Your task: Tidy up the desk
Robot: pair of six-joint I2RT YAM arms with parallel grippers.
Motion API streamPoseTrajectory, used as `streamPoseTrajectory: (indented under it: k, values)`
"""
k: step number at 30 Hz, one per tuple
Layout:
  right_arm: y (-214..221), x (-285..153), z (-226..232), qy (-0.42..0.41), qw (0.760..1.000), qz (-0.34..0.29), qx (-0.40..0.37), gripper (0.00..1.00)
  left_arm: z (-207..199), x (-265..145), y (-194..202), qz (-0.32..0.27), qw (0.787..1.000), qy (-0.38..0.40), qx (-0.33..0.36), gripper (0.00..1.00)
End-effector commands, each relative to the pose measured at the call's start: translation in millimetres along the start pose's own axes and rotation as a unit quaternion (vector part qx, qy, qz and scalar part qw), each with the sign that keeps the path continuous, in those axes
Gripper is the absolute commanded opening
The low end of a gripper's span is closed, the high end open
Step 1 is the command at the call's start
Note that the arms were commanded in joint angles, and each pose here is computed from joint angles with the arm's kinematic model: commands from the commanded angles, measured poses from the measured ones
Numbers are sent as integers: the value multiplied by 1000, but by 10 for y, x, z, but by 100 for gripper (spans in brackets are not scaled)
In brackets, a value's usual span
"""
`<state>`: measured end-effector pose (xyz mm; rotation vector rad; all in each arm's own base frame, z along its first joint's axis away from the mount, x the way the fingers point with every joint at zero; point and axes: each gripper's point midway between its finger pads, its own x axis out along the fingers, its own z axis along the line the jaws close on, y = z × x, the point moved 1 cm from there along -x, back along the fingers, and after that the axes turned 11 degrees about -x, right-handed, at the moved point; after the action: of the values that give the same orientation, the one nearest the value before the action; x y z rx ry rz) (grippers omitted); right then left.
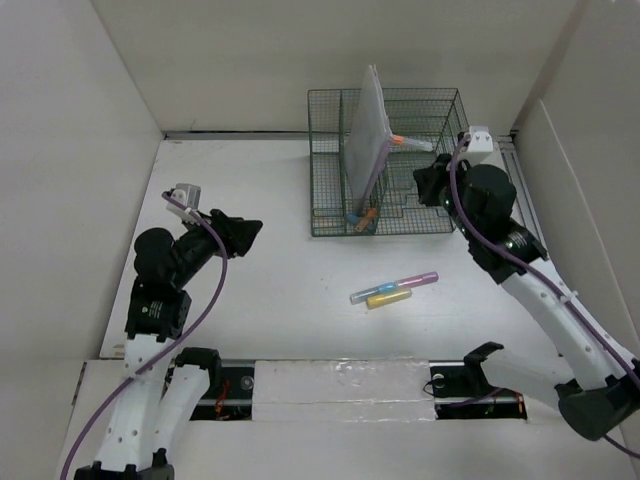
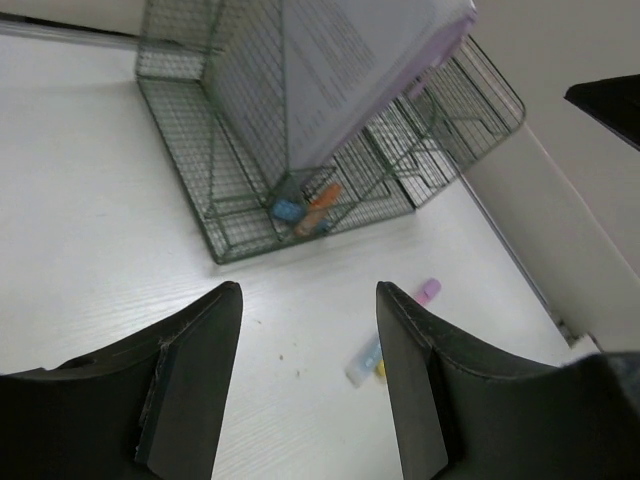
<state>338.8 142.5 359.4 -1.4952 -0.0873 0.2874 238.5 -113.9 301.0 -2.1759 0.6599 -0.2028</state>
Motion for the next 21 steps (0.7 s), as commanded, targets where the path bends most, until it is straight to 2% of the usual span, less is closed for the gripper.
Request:
streamPoseTrajectory:
  k: [1,3,4,6,8,10,11,14,15,16,17,18,19,20,21]
  values:
    - [69,-175,52,5,1000,-11,23,9,-171,129,166,59,995,79,-2,52]
    - [-153,-332,138,-13,999,-35,27,17,-160,188,191,73,994,83,-12,52]
    - [-335,-461,160,-23,998,-60,28,26,-174,206,119,62,995,78,-13,52]
    - [-705,-650,244,-46,992,-109,34,37,-237,275,-9,54,995,80,-29,53]
    - [-906,-724,317,-62,988,-136,36,41,-292,322,-99,48,994,87,-34,53]
    - [-1142,-760,355,-72,983,-163,37,44,-351,373,-256,33,995,87,-29,53]
    - [-1147,-681,393,-74,984,-158,32,44,-227,484,-261,38,997,59,-40,53]
    - [-1326,-634,448,-84,980,-178,29,45,-188,686,-487,23,998,38,-43,53]
    - [-1325,-574,483,-88,980,-174,28,45,-314,762,-449,25,998,44,-36,53]
    - [-1394,-560,474,-88,979,-183,28,46,-387,826,-830,-41,999,3,-14,53]
    - [-1487,-553,432,-83,977,-194,28,46,-308,914,-826,-22,999,-38,-15,51]
    - [-1420,-451,458,-88,980,-176,22,46,-440,880,-1048,-50,998,-33,-8,51]
    - [-1458,-461,443,-89,981,-173,18,46,-744,747,-1452,-107,994,-9,7,53]
    - [-1506,-487,417,-88,980,-175,17,47,-988,579,-1669,-140,990,20,22,56]
    - [-1491,-504,408,-87,981,-175,17,47,-1129,498,-1738,-143,988,39,33,57]
